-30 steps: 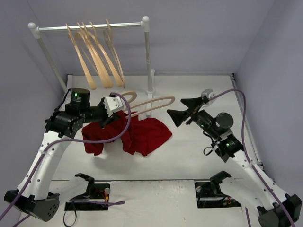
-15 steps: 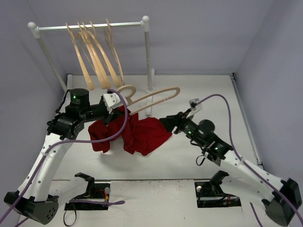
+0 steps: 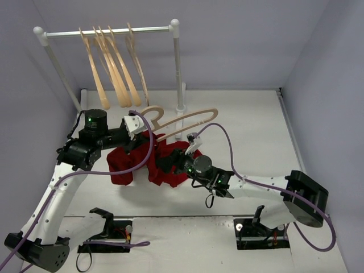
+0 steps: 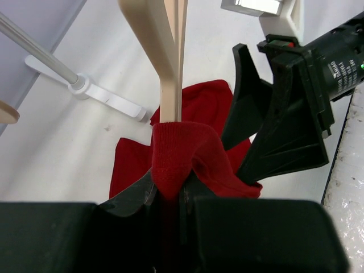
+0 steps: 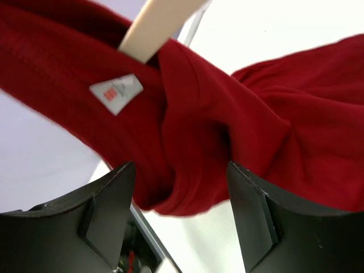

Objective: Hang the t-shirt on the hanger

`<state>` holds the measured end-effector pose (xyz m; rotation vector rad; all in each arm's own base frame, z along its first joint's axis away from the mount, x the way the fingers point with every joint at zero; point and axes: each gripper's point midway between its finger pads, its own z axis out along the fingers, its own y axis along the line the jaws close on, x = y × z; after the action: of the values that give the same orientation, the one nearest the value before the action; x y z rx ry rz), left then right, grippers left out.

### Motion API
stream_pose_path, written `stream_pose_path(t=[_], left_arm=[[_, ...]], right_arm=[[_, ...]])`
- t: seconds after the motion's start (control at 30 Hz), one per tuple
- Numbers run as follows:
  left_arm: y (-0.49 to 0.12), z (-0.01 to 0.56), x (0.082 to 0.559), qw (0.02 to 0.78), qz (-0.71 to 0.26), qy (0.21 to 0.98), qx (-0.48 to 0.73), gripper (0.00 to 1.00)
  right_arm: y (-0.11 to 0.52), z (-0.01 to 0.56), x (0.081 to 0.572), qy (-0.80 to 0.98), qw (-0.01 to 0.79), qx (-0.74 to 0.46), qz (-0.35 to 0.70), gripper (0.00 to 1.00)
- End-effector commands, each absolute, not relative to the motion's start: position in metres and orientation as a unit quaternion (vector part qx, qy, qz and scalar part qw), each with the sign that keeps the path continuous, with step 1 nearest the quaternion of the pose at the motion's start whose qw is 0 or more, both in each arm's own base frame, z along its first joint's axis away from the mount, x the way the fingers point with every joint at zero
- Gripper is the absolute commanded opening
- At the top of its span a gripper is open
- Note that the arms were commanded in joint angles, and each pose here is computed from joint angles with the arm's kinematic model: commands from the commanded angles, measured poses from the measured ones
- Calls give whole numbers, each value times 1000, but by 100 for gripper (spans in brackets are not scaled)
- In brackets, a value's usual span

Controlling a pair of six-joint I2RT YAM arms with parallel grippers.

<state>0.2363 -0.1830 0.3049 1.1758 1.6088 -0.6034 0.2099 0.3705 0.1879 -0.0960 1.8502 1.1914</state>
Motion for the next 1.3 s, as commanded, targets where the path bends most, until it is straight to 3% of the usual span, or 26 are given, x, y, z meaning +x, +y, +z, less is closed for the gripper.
stream_pose_path(t=[0.0,0.5,0.83,1.1,1.27], left_arm=[[-189,336,236,555,-248,616,501,0],[-187,334,236,553,-244,620,500,0],[-183,336,234,559,-232,619,500,0],[-181,345,228,565,-229,612,503,0],[-179,351,219,561,-229,611,509,0]], right_arm=[[388,255,227,668,498,15,552,62],[423,207,227,693,465,-1,551,59],[382,155,233,753,482,8,448,28],[324,169,245,760,526,16,382,0],[291,170,260,767,528,19,365,0]])
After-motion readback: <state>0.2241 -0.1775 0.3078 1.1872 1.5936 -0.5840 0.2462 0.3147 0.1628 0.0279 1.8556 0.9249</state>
